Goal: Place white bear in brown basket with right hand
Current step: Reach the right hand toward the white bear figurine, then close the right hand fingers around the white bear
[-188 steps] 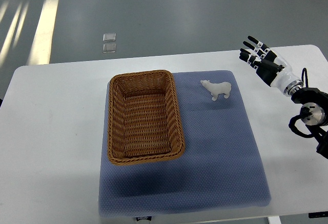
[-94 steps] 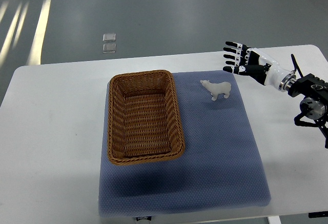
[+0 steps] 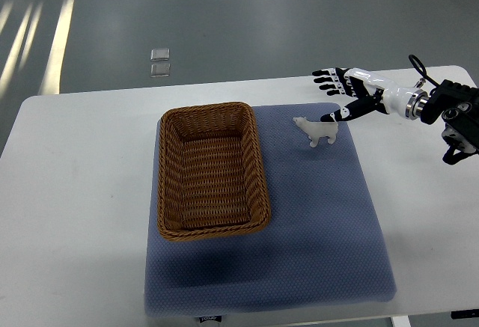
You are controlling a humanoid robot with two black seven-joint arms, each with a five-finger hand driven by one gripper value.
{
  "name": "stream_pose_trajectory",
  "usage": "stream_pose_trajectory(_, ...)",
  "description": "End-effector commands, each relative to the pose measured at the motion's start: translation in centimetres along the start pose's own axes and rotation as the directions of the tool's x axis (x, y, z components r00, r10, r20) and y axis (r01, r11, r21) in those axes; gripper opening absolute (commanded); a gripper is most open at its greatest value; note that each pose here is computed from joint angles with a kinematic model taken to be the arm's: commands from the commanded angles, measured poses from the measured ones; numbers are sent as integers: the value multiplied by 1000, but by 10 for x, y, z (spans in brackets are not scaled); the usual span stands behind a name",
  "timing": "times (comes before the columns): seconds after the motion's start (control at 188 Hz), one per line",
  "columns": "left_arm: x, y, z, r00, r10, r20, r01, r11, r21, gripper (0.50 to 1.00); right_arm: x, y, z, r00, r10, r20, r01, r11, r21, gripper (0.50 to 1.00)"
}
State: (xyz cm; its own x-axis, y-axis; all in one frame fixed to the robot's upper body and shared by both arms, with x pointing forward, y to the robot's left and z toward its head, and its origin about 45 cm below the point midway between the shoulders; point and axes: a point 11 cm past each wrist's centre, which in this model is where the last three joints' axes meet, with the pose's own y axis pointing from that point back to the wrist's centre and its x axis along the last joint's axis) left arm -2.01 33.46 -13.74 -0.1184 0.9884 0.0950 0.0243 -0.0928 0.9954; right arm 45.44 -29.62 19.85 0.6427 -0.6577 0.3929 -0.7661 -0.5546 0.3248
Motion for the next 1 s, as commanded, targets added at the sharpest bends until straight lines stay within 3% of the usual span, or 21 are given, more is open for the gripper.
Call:
stream_pose_trajectory(0.0, 0, 0, 0, 1000, 1, 0, -1, 1000, 0, 1000, -2, -4, -1, 991, -26, -133, 21, 999, -40, 919)
stream_pose_trajectory(0.352, 0, 0, 0, 1000, 0, 1, 0, 1000, 2, 1000, -11, -13, -2, 942, -89, -323, 59, 993, -102, 909)
stream_pose_trajectory(0.794, 0, 0, 2, 1000, 0, 4, 0, 1000, -3, 1000, -19, -17, 6, 885, -130, -446, 63, 985, -162, 815)
stream_pose_trajectory(0.996, 0, 0, 2, 1000, 0, 4, 0, 1000, -3, 1000, -26, -18, 11, 873, -163, -461, 87, 979, -182, 807)
